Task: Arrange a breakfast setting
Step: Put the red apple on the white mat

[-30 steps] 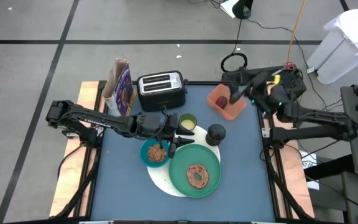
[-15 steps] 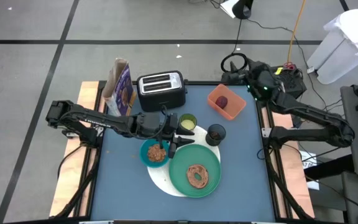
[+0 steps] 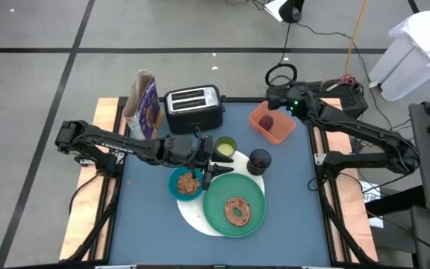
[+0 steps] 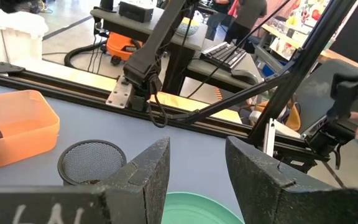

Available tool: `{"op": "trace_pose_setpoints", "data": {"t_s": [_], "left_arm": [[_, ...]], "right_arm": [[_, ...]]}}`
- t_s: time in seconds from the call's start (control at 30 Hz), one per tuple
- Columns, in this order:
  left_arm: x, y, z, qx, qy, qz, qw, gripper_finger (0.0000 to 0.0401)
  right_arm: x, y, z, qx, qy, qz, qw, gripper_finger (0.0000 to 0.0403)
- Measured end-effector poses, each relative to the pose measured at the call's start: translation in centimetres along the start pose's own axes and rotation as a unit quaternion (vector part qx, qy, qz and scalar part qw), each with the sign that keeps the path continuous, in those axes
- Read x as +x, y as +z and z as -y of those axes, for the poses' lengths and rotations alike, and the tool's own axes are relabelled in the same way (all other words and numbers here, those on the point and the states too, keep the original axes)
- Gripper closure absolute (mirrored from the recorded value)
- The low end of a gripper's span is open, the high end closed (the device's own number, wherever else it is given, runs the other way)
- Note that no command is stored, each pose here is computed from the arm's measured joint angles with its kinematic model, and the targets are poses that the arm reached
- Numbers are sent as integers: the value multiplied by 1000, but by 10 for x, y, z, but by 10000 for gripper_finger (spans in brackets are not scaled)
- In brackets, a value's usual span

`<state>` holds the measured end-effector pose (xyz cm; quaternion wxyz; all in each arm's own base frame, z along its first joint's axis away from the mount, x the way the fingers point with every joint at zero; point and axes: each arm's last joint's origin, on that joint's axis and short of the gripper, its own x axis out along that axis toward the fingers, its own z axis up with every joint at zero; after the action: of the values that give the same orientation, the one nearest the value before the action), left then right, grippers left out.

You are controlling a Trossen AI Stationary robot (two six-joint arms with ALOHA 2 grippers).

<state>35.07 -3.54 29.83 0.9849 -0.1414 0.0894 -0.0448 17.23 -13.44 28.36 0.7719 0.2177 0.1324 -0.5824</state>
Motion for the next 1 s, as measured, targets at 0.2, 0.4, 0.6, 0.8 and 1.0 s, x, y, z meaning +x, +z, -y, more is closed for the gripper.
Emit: {"op": "trace_pose_setpoints", "data": {"t_s": [0.2, 0.4, 0.6, 0.8, 1.0], "left_arm": [[0, 0, 0, 0, 0, 0, 1000, 240], [0, 0, 0, 0, 0, 0, 1000, 240], [0, 0, 0, 1, 0, 0, 1000, 240], [0, 0, 0, 1, 0, 0, 1000, 240], [0, 0, 0, 0, 0, 0, 1000, 240]], "right_arm": [[7, -10, -1, 13, -1, -47, 999, 53], [10, -13, -5, 11, 41, -79, 996, 53], [10, -15, -4, 97, 27, -92, 991, 53], [16, -24, -3, 130, -5, -123, 984, 53], [31, -38, -8, 139, -16, -168, 976, 53]]}}
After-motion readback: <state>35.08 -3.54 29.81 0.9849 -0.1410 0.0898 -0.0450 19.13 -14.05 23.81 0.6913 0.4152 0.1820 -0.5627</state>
